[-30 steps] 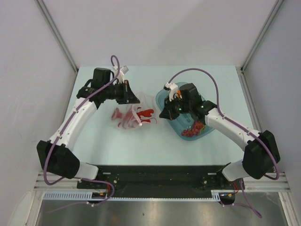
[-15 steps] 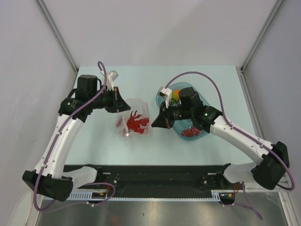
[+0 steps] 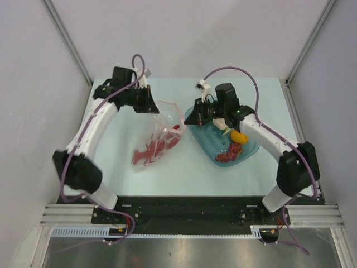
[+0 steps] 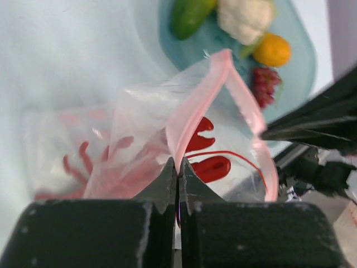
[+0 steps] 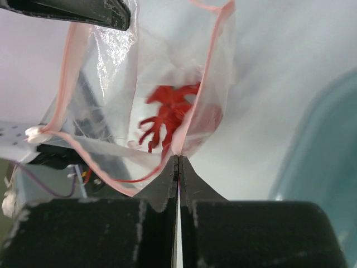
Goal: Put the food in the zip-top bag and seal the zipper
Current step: Adjust the zipper food storage bag at the center of the board, then pick up the fake vegetable from the bin.
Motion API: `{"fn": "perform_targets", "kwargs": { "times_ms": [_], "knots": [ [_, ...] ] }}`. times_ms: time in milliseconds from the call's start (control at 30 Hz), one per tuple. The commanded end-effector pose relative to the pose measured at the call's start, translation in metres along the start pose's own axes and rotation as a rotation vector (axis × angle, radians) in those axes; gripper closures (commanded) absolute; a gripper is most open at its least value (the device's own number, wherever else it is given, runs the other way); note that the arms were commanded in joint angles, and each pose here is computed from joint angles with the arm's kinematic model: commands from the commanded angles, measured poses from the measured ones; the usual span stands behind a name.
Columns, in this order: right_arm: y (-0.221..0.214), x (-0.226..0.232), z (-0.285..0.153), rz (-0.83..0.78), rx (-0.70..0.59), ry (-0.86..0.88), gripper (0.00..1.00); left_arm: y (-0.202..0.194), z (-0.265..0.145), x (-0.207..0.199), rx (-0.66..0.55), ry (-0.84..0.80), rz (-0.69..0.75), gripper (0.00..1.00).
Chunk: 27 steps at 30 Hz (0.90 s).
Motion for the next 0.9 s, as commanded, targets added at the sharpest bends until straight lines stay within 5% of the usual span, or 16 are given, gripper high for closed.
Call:
{"fn": "perform_targets", "kwargs": {
  "times_ms": [0,167,367,400,467,667,867],
  "knots": [
    [0.03,-0.022,-0.013,-0.039,-0.039,-0.045,1.0,0.016,0.033,0.028,0.032,-0.043,-0.094,1.0],
    [0.027,-0.014,-0.028,-0.108,-0.027,-0.056,0.99,0.002,0.028,0.019,0.002,-0.167,-0.111,1.0],
    [0.029,-0.041,-0.063,-0.14,-0.027,-0.181,0.39,-0.006,0.014,0.004,-0.035,-0.237,-0.051,1.0],
    [0.033,-0.048,-0.069,-0.139,-0.042,-0.233,0.22,-0.008,0.013,0.003,-0.034,-0.239,-0.046,1.0],
    [0.04,-0.066,-0.088,-0.173,-0.07,-0.346,0.1,-0.011,0.011,0.001,-0.032,-0.247,-0.04,1.0],
    [0.042,-0.119,-0.122,-0.242,-0.038,-0.66,0.03,-0.014,0.009,-0.005,-0.032,-0.232,0.012,1.0],
    [0.036,-0.156,-0.122,-0.287,0.06,-0.764,0.0,-0.016,0.007,-0.007,-0.009,-0.175,0.08,1.0]
  ]
}}
Point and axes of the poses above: each gripper's point midway between its finger pads, its own z axis out along the fingers, its own x axis along the line the jaws close on, y = z × x, the point moved 3 cm from there along -z, back along the fingers, and after that the axes turned 7 degrees about z, right-handed, at the moved point
